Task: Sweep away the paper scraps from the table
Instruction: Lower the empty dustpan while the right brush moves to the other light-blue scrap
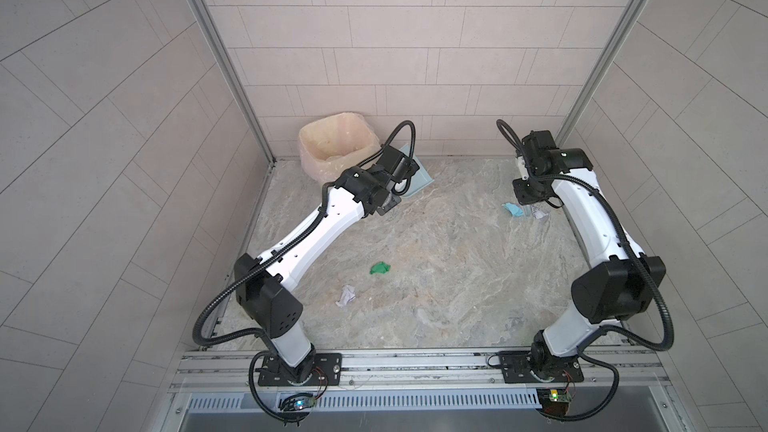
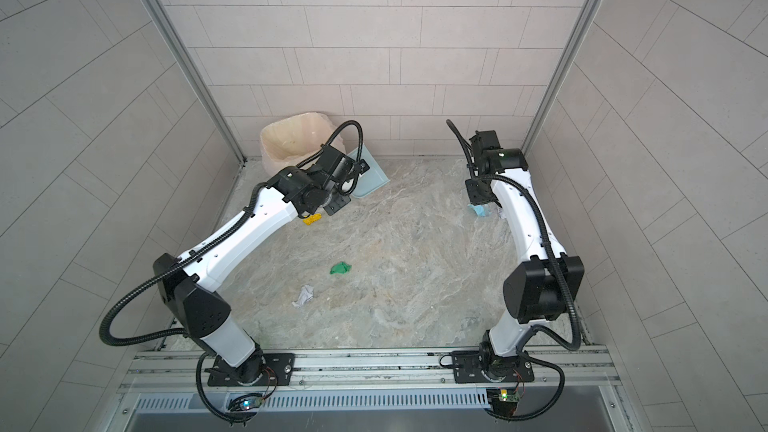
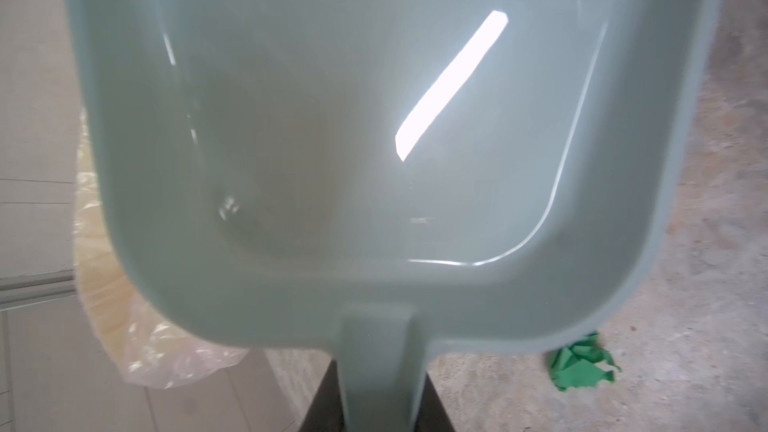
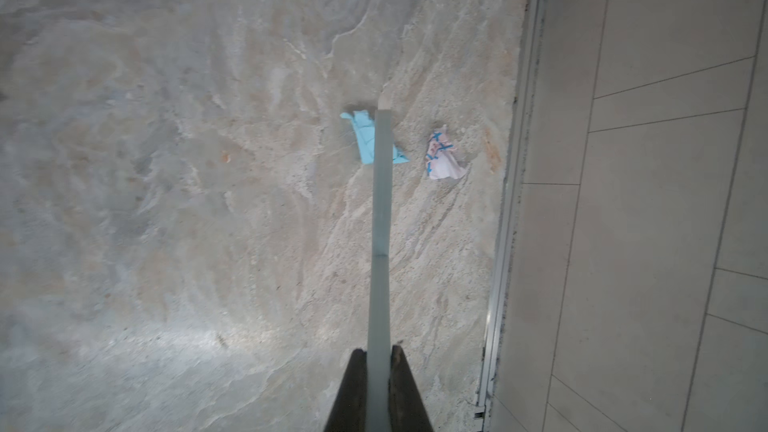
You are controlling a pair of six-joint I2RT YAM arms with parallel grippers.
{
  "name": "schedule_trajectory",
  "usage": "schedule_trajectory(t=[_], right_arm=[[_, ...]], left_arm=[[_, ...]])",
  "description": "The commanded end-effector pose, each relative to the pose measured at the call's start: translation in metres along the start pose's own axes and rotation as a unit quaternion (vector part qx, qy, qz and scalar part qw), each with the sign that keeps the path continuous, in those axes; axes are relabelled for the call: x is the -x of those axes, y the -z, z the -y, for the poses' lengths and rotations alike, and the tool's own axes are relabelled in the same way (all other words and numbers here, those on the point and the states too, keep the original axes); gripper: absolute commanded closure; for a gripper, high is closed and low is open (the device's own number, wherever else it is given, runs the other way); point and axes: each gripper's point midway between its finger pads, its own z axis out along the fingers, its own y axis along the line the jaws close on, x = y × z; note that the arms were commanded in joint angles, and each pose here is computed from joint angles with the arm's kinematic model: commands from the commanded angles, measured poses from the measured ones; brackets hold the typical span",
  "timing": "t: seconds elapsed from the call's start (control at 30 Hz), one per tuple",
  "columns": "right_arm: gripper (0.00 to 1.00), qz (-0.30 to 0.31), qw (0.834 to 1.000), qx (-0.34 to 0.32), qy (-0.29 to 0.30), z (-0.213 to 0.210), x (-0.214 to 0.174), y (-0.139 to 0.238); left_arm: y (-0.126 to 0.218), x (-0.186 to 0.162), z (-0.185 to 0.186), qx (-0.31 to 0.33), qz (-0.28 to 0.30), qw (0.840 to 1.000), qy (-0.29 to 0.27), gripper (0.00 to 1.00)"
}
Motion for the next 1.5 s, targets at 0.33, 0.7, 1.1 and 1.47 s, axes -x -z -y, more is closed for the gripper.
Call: schedule_trajectory(t=[0.33, 0.7, 1.1, 1.47], right_arm=[[1.0, -0.024, 0.997, -0.064, 0.03, 0.025, 0.048, -0.069], [1.0, -0.042, 0.996, -0.049, 0.068, 0.013, 0.058, -0.094], [1.0, -0.109, 0.986, -0.02, 0.128, -0.025, 0.025, -0.099], [1.0, -0.113, 0.967, 0.056, 0.22, -0.112, -0.022, -0.041]], left_arm=[[-0.033, -0.003, 0.102, -0.135, -0.036, 0.99, 0.009, 1.0], [-0.042, -0.012, 0.126, -0.154, -0.042, 0.987, 0.016, 1.0], [-0.051, -0.023, 0.143, -0.181, -0.053, 0.982, 0.0, 1.0], [-0.057, -0.044, 0.155, -0.196, -0.08, 0.977, -0.008, 1.0]])
